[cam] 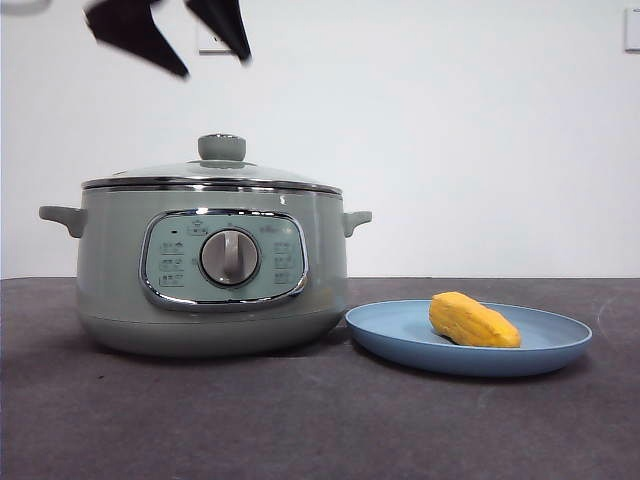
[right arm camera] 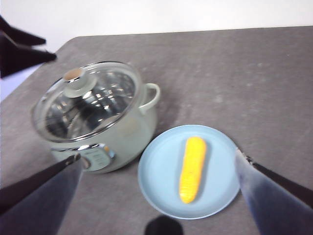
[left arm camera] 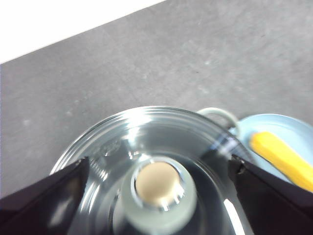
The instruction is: Take the corn out from the steamer,put the corn on the plate,close the lid
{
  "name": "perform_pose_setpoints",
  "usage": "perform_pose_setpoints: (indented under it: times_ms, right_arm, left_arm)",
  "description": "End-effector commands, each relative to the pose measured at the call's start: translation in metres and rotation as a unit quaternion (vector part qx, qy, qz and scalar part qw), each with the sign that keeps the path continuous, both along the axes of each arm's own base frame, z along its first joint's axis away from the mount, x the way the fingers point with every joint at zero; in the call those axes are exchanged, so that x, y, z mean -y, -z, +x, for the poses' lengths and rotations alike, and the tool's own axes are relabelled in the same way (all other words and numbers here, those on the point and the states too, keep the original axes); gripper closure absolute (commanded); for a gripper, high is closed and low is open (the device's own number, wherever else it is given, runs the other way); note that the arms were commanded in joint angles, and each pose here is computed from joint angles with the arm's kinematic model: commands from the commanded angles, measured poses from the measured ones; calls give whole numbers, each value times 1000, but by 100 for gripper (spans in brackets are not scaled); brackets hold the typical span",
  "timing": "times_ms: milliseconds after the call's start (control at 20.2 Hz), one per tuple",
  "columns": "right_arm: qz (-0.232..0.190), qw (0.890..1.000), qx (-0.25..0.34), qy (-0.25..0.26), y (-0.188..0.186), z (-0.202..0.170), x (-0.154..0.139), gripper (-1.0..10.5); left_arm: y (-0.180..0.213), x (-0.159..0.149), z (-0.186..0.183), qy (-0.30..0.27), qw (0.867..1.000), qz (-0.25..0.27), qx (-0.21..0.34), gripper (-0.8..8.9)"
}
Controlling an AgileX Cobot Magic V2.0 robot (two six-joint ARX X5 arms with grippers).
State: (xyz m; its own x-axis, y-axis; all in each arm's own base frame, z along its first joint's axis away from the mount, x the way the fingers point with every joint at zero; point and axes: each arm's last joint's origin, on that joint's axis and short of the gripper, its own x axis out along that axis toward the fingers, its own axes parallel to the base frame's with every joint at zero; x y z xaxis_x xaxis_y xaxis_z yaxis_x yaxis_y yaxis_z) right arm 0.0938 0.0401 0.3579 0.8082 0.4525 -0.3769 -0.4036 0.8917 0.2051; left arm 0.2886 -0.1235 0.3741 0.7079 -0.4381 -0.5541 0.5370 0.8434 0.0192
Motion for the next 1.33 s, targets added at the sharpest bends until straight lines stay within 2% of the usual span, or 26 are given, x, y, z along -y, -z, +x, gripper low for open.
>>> perform_pose_setpoints:
  times_ms: [49, 444, 642, 840, 1086, 1185, 1284, 1333]
  right_arm:
    - [0, 1000, -3, -21, 2, 0, -1, 320]
    - [1, 996, -35, -78, 7, 1, -5, 321]
    - [-13, 993, -72, -94, 14, 2, -6, 322]
    - [-25, 990, -101, -99, 19, 3, -7, 334]
    - [-33, 987, -123, -99, 23, 6, -8, 627]
    - [-33, 987, -124, -99, 23, 6, -8, 787]
    - [-34, 987, -125, -100, 24, 6, -8, 972]
    - [-37, 986, -124, -101, 24, 6, -8, 953]
  left_arm:
    - [-22, -8, -18, 6, 999, 17, -32, 334]
    - [-70, -28, -78, 60, 988, 14, -143, 344]
    - [-73, -35, -96, 64, 983, 18, -169, 345]
    - [-75, -37, -102, 63, 984, 15, -165, 346]
    - [-76, -38, -103, 63, 984, 12, -165, 377]
    - [-76, -38, -103, 63, 984, 13, -165, 496]
    - [-76, -38, -103, 63, 984, 12, -165, 659]
    - [-76, -38, -103, 63, 984, 12, -165, 755]
